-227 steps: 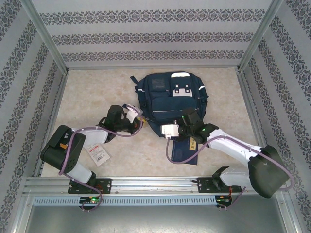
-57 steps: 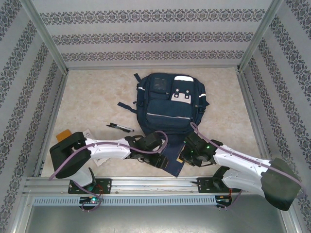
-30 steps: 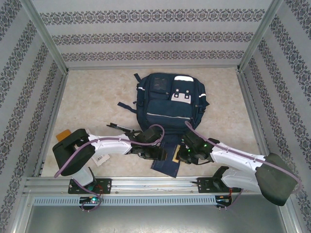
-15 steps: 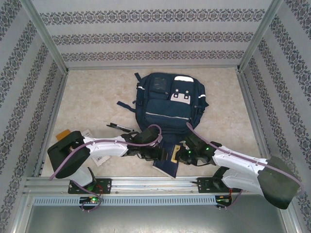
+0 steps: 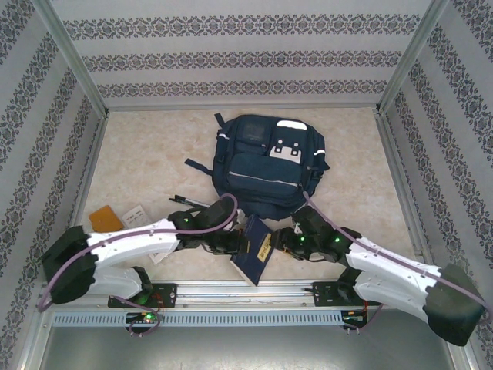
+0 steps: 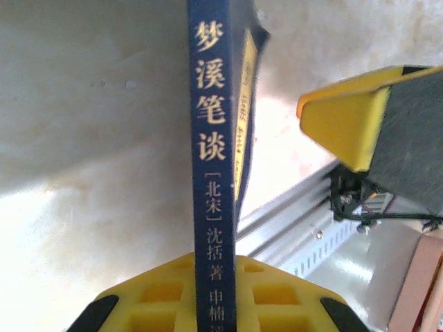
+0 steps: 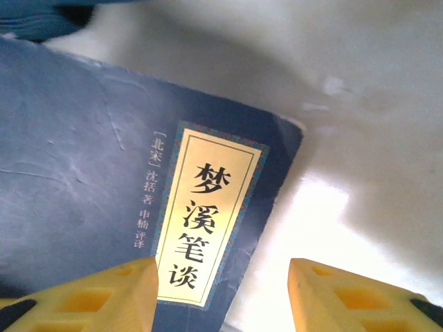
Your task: Pack the student bag
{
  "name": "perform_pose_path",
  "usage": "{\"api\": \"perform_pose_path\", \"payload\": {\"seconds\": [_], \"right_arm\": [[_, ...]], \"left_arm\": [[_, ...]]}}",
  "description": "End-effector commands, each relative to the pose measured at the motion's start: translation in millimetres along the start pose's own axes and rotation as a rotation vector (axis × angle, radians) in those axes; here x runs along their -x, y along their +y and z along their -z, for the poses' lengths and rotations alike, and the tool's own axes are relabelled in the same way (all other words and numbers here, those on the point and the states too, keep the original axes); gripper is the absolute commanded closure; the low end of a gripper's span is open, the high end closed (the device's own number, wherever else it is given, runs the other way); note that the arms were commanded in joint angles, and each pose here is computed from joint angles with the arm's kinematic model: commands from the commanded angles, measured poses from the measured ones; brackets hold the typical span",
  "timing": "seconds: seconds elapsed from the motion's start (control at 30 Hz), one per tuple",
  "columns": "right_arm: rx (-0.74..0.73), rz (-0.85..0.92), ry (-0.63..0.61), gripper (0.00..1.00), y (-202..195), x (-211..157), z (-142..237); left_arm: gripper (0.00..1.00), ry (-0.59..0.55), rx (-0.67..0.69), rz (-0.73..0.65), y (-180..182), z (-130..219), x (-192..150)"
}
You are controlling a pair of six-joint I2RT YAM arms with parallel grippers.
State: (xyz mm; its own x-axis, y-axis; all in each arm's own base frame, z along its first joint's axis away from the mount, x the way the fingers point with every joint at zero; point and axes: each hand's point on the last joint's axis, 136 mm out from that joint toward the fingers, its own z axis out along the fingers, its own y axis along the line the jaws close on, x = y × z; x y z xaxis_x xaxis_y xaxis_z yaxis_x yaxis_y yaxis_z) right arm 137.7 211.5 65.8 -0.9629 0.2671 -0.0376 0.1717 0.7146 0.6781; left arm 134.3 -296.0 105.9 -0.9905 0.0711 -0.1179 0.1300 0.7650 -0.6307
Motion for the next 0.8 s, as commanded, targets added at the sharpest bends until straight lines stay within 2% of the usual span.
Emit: {"api": "perform_pose_path", "payload": {"seconds": [0.0, 0.2, 0.3, 0.4, 0.47, 0.6, 0.7, 0.77], "right_arm": [[0.081, 0.006, -0.048, 0.46, 29.0, 5.2, 18.6], [0.128, 0.06, -0.124, 0.45, 50.9, 15.7, 44.5], [0.07, 0.092, -0.166, 0.45, 45.9, 25.3, 49.7], [-0.002, 0.179, -0.213, 0.45, 44.5, 39.3, 55.9], [-0.048, 0.304, -0.261, 0.44, 48.3, 53.9, 62.6], [-0.134, 0.744, -0.387, 0.44, 73.6, 95.7, 76.9], [-0.191, 1.061, -0.392, 0.44, 90.0, 119.9, 68.5], [-0.225, 1.211, -0.321, 0.44, 92.9, 130.5, 55.5]], "left_arm": [[0.99, -0.061, -0.01, -0.041, -6.4, 32.6, 2.5], [0.99, -0.233, 0.025, -0.128, -11.4, 95.1, 14.0], [0.98, -0.328, 0.031, -0.177, -16.8, 120.5, 23.7], [0.98, -0.376, 0.033, -0.224, -22.7, 133.6, 30.7], [0.97, -0.394, 0.076, -0.236, -17.9, 140.2, 34.7], [1.0, -0.44, 0.27, -0.141, 24.8, 163.7, 43.1], [1.0, -0.438, 0.296, -0.075, 42.5, 175.5, 39.3], [1.0, -0.44, 0.312, -0.03, 53.9, 184.1, 33.8]]}}
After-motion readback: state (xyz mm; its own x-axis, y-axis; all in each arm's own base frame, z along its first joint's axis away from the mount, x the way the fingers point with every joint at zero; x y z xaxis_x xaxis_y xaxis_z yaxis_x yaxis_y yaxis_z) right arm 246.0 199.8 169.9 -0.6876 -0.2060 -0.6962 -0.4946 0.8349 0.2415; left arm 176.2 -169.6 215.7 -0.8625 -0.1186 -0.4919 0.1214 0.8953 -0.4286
